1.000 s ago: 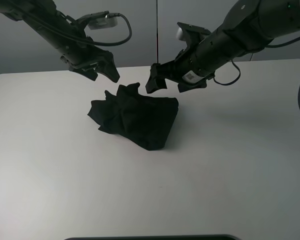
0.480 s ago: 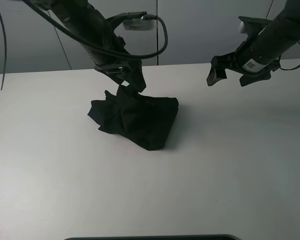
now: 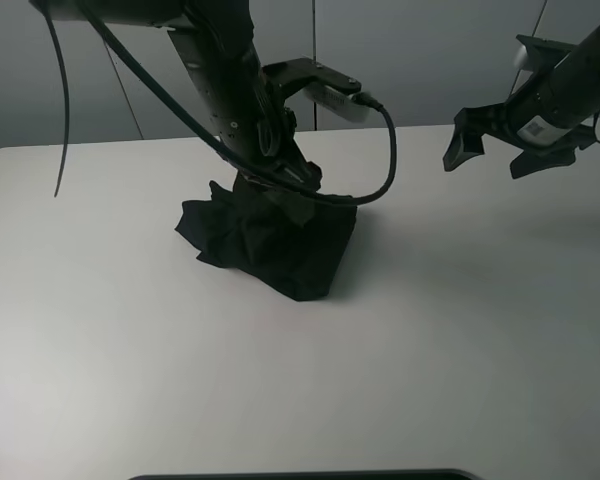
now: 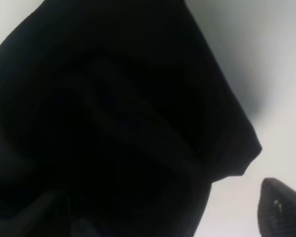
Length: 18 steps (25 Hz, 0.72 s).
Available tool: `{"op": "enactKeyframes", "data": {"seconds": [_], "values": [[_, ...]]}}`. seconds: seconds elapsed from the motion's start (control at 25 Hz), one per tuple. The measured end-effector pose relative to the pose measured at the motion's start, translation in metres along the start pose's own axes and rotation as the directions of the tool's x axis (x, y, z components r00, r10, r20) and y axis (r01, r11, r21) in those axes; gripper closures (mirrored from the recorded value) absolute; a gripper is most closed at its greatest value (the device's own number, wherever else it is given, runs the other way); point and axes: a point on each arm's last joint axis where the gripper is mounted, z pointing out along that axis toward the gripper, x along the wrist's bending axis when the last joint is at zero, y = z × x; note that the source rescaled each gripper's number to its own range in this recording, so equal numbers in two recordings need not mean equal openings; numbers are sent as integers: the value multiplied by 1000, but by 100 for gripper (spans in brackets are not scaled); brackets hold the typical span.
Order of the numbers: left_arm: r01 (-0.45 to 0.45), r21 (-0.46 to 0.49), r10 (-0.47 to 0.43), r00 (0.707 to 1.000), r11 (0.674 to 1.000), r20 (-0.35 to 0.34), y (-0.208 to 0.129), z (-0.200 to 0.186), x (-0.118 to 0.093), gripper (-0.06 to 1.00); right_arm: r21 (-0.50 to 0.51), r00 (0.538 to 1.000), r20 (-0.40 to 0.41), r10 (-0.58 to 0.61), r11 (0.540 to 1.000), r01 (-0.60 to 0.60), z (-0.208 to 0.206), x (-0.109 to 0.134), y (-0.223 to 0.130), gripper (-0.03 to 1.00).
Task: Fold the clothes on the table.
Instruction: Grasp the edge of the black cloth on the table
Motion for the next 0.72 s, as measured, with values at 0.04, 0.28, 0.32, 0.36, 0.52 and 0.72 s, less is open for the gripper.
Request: {"op": "enactKeyframes", "data": {"seconds": [0.04, 0.28, 0.32, 0.36, 0.52, 0.72], "values": [[4, 1, -4, 1000, 1000, -9, 0, 1, -1, -3, -1, 1000, -6, 6, 1000, -6, 0, 1, 0, 0], [46, 40, -43, 996, 998, -82, 0, 23, 5, -3, 9, 997, -77, 27, 1000, -27, 0, 7, 0, 0], [51, 49, -46, 995, 997, -84, -1, 28, 6, -3, 7, 995, -89, 35, 999, -34, 0, 8, 0, 0], [54, 54, -50, 995, 997, -85, -1, 34, 6, -3, 10, 995, -97, 35, 999, -35, -1, 9, 0, 0], [89, 75, -79, 989, 993, -122, -2, 51, 11, -3, 22, 993, -116, 27, 999, -25, -1, 11, -2, 0], [100, 80, -81, 973, 992, -216, -4, 53, 21, -3, 32, 993, -121, 16, 999, -12, -1, 11, -3, 0]]}}
